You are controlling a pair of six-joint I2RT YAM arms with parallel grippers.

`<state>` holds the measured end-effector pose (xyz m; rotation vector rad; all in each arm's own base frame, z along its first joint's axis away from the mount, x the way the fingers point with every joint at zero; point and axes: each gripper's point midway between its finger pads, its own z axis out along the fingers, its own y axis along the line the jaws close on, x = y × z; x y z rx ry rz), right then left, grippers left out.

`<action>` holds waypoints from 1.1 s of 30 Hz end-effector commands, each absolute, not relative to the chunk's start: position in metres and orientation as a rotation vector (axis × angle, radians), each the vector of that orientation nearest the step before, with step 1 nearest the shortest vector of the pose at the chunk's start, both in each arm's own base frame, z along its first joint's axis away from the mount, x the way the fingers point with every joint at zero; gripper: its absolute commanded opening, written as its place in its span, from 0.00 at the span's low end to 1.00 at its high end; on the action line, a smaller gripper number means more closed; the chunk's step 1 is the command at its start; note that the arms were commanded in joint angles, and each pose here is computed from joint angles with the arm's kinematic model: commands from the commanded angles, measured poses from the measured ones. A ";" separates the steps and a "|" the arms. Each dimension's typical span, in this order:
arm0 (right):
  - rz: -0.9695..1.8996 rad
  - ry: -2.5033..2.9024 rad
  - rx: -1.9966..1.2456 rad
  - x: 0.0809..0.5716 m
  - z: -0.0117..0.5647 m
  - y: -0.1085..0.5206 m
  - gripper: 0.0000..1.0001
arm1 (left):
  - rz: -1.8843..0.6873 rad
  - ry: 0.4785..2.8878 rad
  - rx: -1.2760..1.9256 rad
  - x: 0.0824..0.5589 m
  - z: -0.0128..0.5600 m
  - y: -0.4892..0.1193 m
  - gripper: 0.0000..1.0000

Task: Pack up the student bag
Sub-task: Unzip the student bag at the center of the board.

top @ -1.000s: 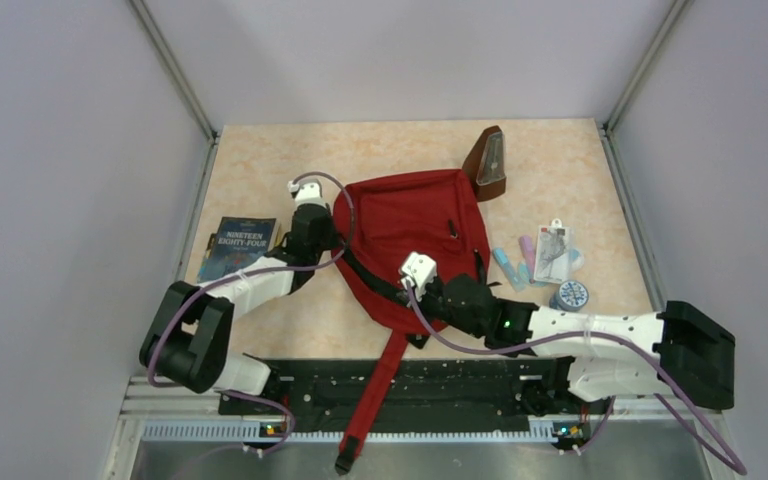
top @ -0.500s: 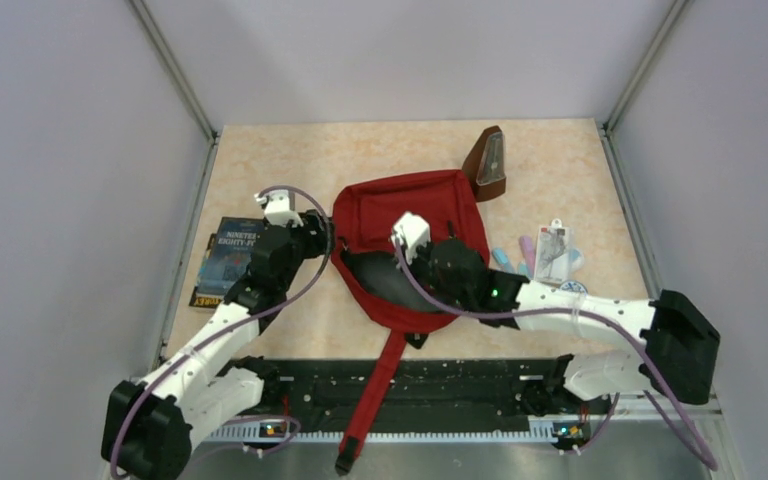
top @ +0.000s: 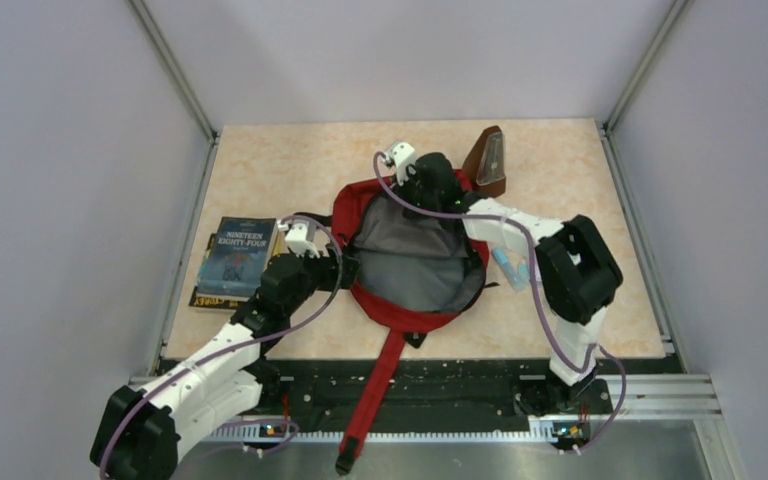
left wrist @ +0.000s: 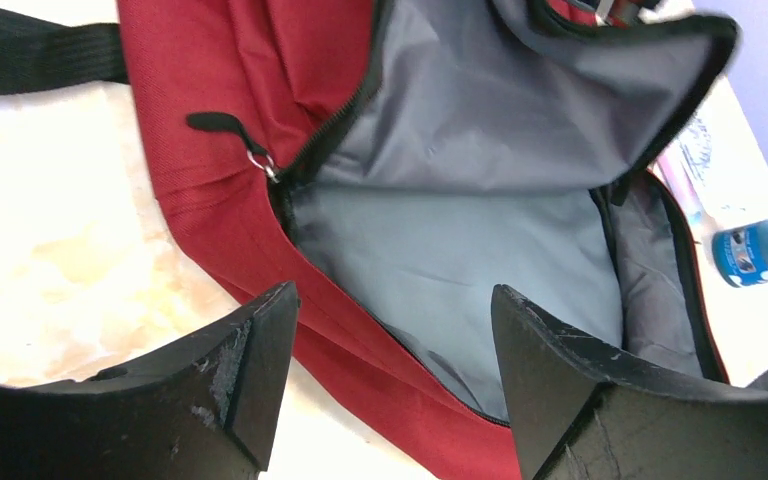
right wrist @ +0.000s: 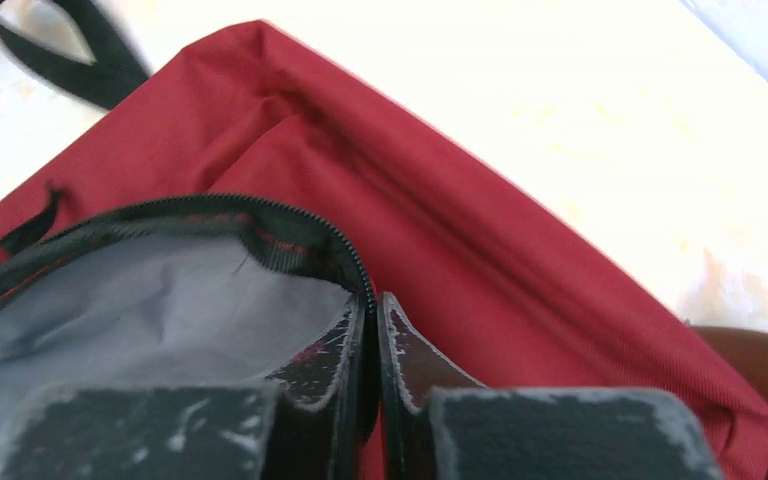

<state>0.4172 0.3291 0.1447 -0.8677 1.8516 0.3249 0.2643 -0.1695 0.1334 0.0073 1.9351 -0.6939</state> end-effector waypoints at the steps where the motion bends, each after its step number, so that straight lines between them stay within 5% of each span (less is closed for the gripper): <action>1: 0.359 1.791 -0.889 0.458 0.164 0.337 0.16 | -0.765 1.874 -0.010 0.265 0.146 -0.182 0.75; 6: 0.331 1.811 -0.844 0.479 0.166 0.326 0.47 | -0.766 1.896 -0.055 0.263 0.142 -0.180 0.75; 12: 0.330 1.788 -0.711 0.492 0.216 0.296 0.72 | -0.718 1.915 -0.105 0.261 0.145 -0.169 0.77; 22: 0.538 1.794 -0.595 0.463 0.284 0.250 0.79 | -0.707 1.927 -0.114 0.255 0.156 -0.164 0.79; 33: 0.621 1.873 -0.675 0.411 0.275 0.240 0.79 | -0.727 1.805 0.025 0.282 0.214 -0.186 0.82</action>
